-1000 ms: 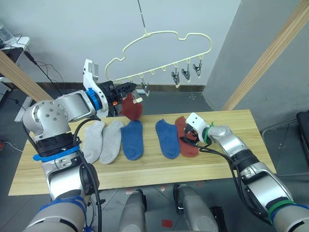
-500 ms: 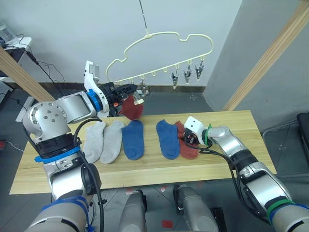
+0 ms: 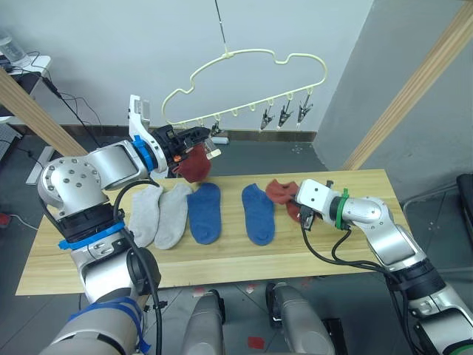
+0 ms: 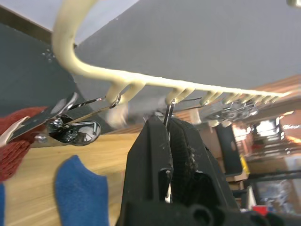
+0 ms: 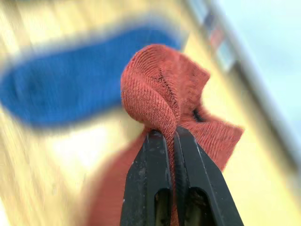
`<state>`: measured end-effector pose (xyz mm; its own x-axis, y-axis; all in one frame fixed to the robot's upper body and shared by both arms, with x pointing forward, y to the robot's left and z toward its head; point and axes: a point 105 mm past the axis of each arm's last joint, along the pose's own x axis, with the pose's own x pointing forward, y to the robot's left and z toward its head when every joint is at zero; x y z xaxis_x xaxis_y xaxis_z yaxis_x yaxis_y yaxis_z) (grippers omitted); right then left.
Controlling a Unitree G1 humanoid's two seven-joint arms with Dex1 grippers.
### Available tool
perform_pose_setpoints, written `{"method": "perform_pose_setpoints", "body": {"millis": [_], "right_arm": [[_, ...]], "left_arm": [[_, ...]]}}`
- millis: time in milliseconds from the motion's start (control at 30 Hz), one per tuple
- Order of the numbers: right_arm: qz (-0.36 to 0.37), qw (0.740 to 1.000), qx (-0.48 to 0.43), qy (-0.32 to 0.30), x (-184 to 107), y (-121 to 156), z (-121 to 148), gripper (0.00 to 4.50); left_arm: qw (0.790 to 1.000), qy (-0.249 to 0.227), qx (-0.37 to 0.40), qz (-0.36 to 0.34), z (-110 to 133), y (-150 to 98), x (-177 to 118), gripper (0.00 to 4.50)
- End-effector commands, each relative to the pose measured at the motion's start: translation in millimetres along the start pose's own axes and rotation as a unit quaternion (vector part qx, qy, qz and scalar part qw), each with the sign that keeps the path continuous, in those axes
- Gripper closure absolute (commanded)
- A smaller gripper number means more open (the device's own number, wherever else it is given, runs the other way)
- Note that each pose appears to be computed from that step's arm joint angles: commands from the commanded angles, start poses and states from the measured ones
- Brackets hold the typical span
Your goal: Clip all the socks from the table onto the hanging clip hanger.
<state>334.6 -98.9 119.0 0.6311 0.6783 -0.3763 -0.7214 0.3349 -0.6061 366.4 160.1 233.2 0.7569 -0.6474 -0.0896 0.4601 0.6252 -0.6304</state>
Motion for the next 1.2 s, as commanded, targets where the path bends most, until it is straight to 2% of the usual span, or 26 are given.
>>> {"method": "perform_pose_setpoints", "body": {"millis": [33, 100, 167, 333, 833, 967, 1200], "right_arm": [[-0.009, 0.995, -0.041, -0.088, -3, 8, 52, 4.48], [-0.024, 0.990, -0.061, -0.127, 9, 8, 79, 4.48], [-0.034, 0.986, -0.066, -0.148, 17, 7, 94, 4.48], [-0.046, 0.983, -0.062, -0.169, 30, 4, 112, 4.48], [-0.064, 0.977, -0.059, -0.196, 37, -6, 134, 4.48], [-0.066, 0.976, -0.055, -0.202, 36, -8, 138, 4.48], [-0.061, 0.978, -0.044, -0.194, 39, -7, 134, 4.50]], "left_arm": [[1.000, 0.009, -0.021, 0.018, -3, 7, -1, 4.50], [0.999, 0.010, -0.028, 0.013, -3, 5, 1, 4.50], [0.999, 0.010, -0.034, 0.010, -3, 4, 2, 4.50], [0.999, 0.014, -0.036, 0.013, -4, 4, 3, 4.50], [0.999, 0.015, -0.032, 0.012, -6, 5, 1, 4.50], [1.000, 0.000, 0.004, -0.003, -1, -2, -1, 4.50], [1.000, -0.004, -0.012, -0.014, 1, -3, -2, 2.36]]}}
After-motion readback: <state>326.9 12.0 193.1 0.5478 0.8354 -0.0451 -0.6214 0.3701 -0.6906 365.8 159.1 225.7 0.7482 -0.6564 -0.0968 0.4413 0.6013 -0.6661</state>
